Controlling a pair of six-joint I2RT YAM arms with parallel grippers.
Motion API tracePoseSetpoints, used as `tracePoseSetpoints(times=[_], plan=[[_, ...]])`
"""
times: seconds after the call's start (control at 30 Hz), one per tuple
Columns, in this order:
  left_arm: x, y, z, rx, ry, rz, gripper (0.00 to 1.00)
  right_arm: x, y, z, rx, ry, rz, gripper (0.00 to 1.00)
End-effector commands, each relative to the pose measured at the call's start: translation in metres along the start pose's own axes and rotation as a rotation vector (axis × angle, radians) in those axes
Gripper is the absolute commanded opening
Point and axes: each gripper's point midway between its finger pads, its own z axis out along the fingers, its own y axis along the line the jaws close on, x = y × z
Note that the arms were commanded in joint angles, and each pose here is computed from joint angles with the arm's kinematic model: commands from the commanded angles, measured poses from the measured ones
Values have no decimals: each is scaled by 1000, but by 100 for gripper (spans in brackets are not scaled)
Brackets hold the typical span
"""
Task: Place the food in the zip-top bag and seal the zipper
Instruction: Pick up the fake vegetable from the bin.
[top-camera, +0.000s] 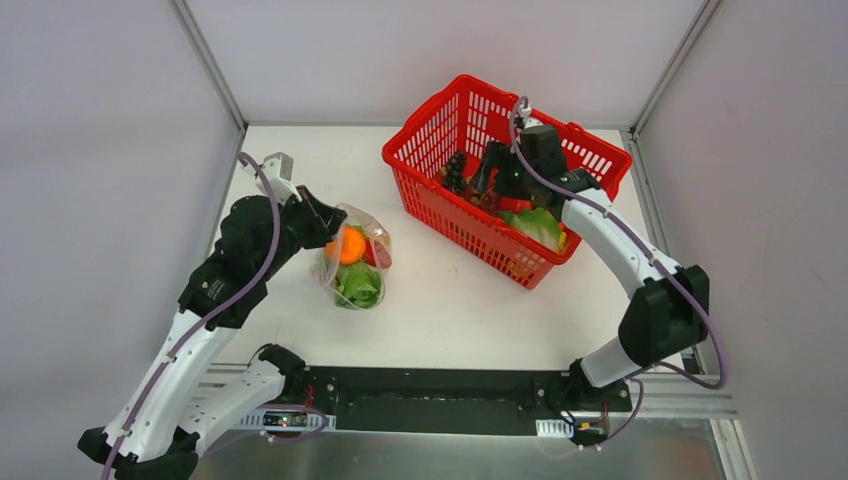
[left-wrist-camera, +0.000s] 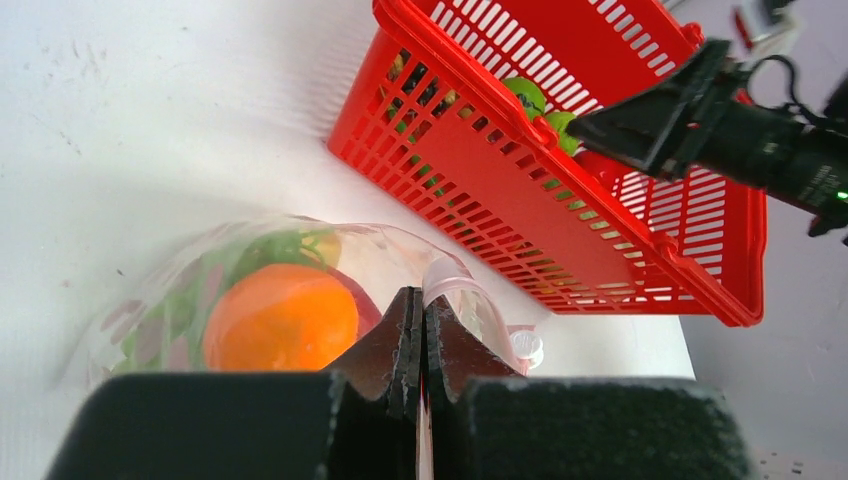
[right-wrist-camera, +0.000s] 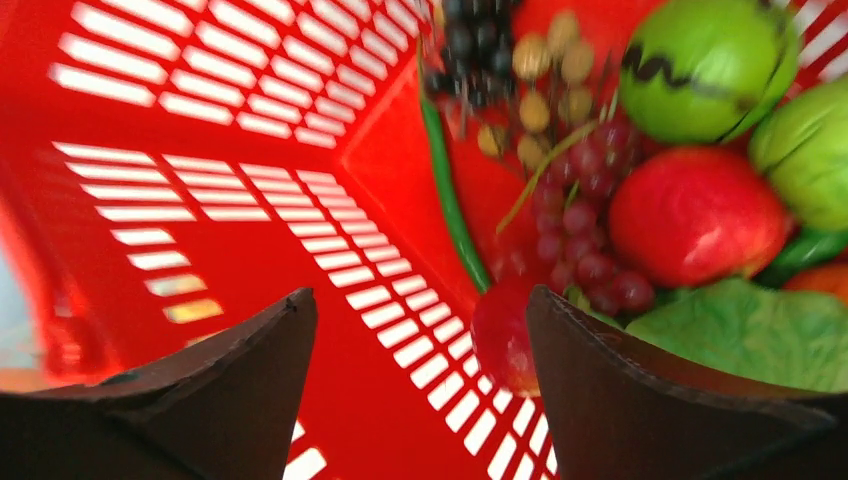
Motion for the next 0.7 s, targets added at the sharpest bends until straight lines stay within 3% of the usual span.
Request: tracePoseSetpoints(times=[0.0,0.1,0.23,0.5,0.67], plan=[[-13,-15,3,63,-27,6,0,45,7,2,-33,238,28,77],[-9,-19,10,79,-7,-1,0,77,-4,19,4,397,38,75],[-4,-24,13,105,21,-4,0,101,-29,35,107,484,29,75],[-1,-20,13,95,20,-5,0,114,-87,41,397,511,-41,79],[1,-23,15,105,30,-7,0,117,-90,41,408,525,-52,82]])
